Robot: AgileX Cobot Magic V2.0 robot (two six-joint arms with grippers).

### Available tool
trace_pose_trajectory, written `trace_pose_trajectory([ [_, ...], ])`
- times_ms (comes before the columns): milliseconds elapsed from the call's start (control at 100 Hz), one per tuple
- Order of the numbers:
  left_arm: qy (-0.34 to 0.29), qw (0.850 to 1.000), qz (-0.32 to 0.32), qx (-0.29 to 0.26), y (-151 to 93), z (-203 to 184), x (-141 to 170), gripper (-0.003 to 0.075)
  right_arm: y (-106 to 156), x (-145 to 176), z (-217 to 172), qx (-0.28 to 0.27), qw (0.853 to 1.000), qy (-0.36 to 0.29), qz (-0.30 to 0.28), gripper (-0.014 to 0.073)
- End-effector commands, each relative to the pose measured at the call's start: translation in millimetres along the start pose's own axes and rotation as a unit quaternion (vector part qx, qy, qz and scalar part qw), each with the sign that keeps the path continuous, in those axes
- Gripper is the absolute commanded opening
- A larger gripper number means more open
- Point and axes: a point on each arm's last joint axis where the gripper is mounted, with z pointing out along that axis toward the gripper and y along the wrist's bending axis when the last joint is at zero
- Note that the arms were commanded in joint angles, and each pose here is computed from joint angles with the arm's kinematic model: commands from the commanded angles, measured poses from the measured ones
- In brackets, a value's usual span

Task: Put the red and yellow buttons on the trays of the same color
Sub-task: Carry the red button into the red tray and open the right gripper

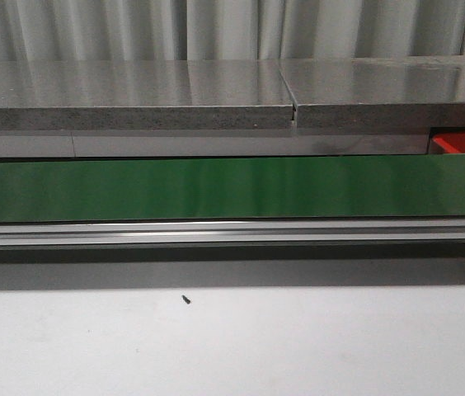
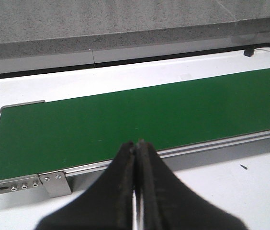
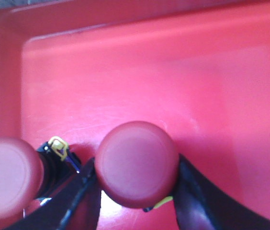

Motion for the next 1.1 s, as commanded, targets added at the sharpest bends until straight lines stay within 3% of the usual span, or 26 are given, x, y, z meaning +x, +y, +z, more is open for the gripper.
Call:
trace_pose_trajectory([
  [0,-0.044,0.999,-0.005,0.002,-0.3,-3.0,-13.6,-0.0019,-1.3,-26.5,-23.4,0.018,0.998,-0.063,0.008,0.0031],
  [210,-0.044,0.999,-0.005,0.002,-0.3,-3.0,-13.6,-0.0019,-0.6,-24.1,-20.6,0.013,0.998,-0.055,0.008,0.0060],
  [310,-0.044,0.999,-0.005,0.002,-0.3,-3.0,-13.6,-0.0019,-0.6,-24.1,-20.6,0.013,0.998,-0.055,0.008,0.0186],
  [430,-0.044,0.999,-0.005,0.002,-0.3,-3.0,-13.6,-0.0019,-0.6,-24.0,-20.5,0.013,0.998,-0.055,0.008,0.0398],
  [550,-0.044,0.999,-0.005,0.002,-0.3,-3.0,-13.6,-0.0019,-0.5,-24.3,-21.0,0.013,0.998,-0.055,0.009,0.0503],
  [870,-0.044,0.999,-0.005,0.002,-0.3,-3.0,-13.6,-0.0019,3.0,-32.0,-36.0,0.008,0.998,-0.067,0.003,0.0514],
  [1090,-0.044,0.999,-0.005,0.002,-0.3,-3.0,-13.6,-0.0019,10.5,-43.2,-64.5,-0.002,0.996,-0.084,-0.033,0.0514],
])
